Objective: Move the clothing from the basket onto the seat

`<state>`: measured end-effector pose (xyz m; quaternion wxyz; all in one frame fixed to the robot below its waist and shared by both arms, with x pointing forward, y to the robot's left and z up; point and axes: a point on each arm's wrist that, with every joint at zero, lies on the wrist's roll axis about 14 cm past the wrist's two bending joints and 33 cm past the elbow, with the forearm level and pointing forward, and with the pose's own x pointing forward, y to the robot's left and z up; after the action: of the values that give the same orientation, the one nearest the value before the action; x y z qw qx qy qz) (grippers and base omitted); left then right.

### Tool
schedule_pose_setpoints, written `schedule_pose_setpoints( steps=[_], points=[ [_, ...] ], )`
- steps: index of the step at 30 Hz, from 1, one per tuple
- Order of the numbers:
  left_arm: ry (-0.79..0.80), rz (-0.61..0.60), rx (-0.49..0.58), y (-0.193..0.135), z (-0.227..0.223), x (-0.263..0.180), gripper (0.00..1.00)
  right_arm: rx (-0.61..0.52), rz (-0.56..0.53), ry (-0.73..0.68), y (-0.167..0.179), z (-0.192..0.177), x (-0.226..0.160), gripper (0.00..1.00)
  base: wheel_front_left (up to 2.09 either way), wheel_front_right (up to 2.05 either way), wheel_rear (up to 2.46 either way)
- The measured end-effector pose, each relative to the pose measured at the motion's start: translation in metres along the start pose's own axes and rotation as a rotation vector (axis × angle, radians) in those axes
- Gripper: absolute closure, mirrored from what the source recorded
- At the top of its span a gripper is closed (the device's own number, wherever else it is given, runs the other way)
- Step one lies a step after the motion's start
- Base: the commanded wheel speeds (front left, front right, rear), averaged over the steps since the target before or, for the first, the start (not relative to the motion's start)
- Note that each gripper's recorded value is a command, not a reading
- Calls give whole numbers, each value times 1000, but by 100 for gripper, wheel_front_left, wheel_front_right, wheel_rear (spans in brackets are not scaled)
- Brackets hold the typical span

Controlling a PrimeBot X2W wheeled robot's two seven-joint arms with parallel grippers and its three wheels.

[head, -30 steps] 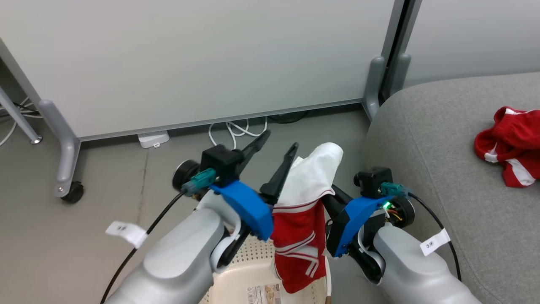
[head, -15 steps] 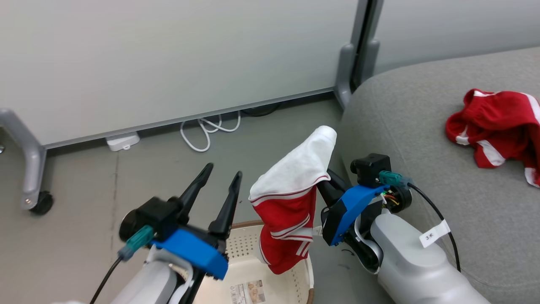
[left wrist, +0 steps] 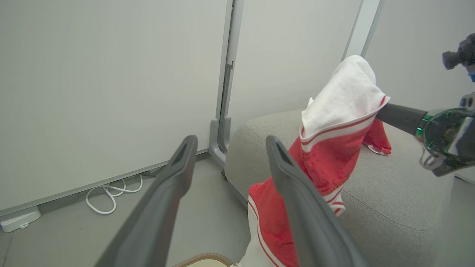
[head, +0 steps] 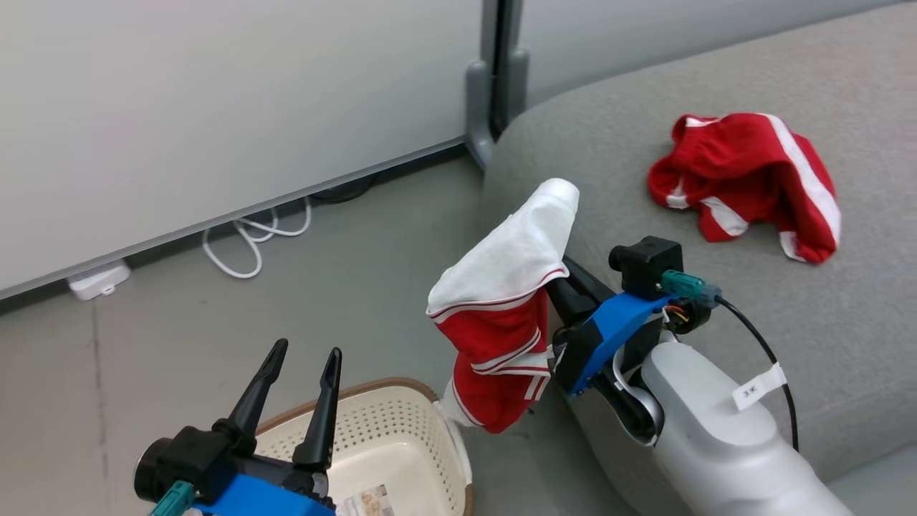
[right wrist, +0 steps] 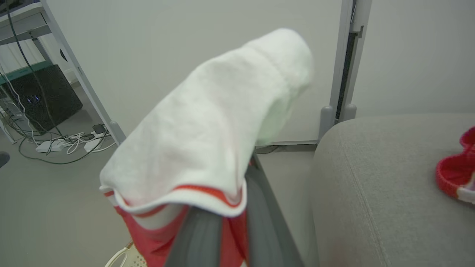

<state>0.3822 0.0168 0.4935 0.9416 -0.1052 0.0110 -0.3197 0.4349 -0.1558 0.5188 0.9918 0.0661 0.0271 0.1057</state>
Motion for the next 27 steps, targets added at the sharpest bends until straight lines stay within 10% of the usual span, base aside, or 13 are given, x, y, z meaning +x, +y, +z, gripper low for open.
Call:
schedule_pose_setpoints(
  steps=[27],
  points=[
    [48, -220, -22, -59, -26, 48, 0, 33, -362, -11, -95, 0, -105, 100, 0, 0, 0]
  ],
)
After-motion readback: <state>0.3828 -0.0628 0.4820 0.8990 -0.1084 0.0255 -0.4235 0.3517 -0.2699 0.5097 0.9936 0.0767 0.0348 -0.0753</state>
